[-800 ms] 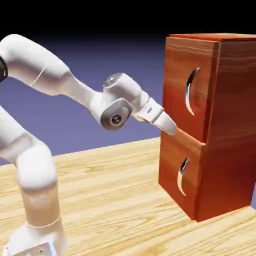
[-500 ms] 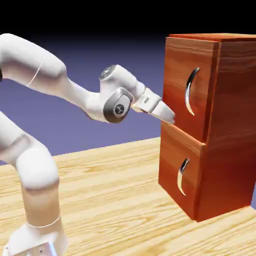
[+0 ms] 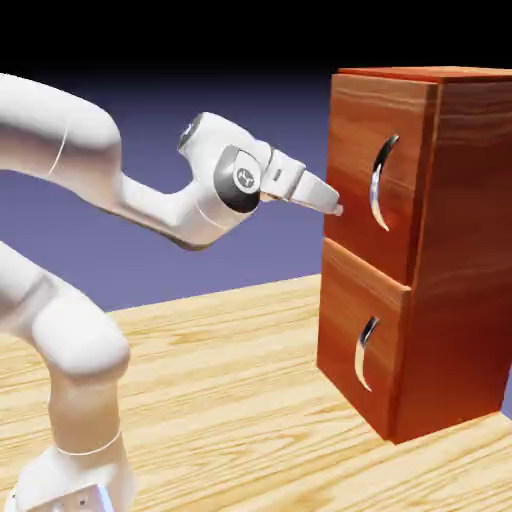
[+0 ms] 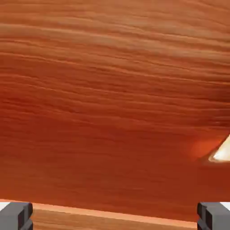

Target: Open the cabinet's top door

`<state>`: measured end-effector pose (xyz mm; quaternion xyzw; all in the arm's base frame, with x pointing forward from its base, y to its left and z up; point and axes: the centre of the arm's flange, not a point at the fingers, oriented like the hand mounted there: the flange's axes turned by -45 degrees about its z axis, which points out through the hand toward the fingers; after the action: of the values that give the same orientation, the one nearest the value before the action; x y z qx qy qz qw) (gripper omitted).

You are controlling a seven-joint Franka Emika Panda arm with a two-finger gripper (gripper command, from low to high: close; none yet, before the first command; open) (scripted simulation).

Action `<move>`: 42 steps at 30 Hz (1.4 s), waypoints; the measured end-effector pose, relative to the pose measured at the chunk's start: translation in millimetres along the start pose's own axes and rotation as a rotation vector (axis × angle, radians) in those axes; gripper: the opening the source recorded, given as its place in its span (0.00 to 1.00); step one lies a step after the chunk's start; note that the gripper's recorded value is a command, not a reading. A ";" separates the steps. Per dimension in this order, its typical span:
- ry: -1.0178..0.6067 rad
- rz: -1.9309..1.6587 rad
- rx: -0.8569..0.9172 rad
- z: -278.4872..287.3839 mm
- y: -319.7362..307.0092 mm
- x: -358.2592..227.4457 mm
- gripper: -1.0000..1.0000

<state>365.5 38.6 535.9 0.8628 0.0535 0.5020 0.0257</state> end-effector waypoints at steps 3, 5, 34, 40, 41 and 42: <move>0.037 0.000 -0.006 -5.3 1.7 1.8 1.00; 0.063 0.001 -0.009 -8.4 3.5 2.6 1.00; 0.469 0.080 0.011 -0.7 74.3 -12.6 1.00; 0.520 0.097 0.031 17.0 87.8 -11.6 1.00; 0.519 0.097 0.031 26.0 88.1 -6.3 1.00; 0.519 0.097 0.031 35.1 88.0 -1.2 1.00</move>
<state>401.3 -48.6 526.1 0.7070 0.0245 0.7063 -0.0264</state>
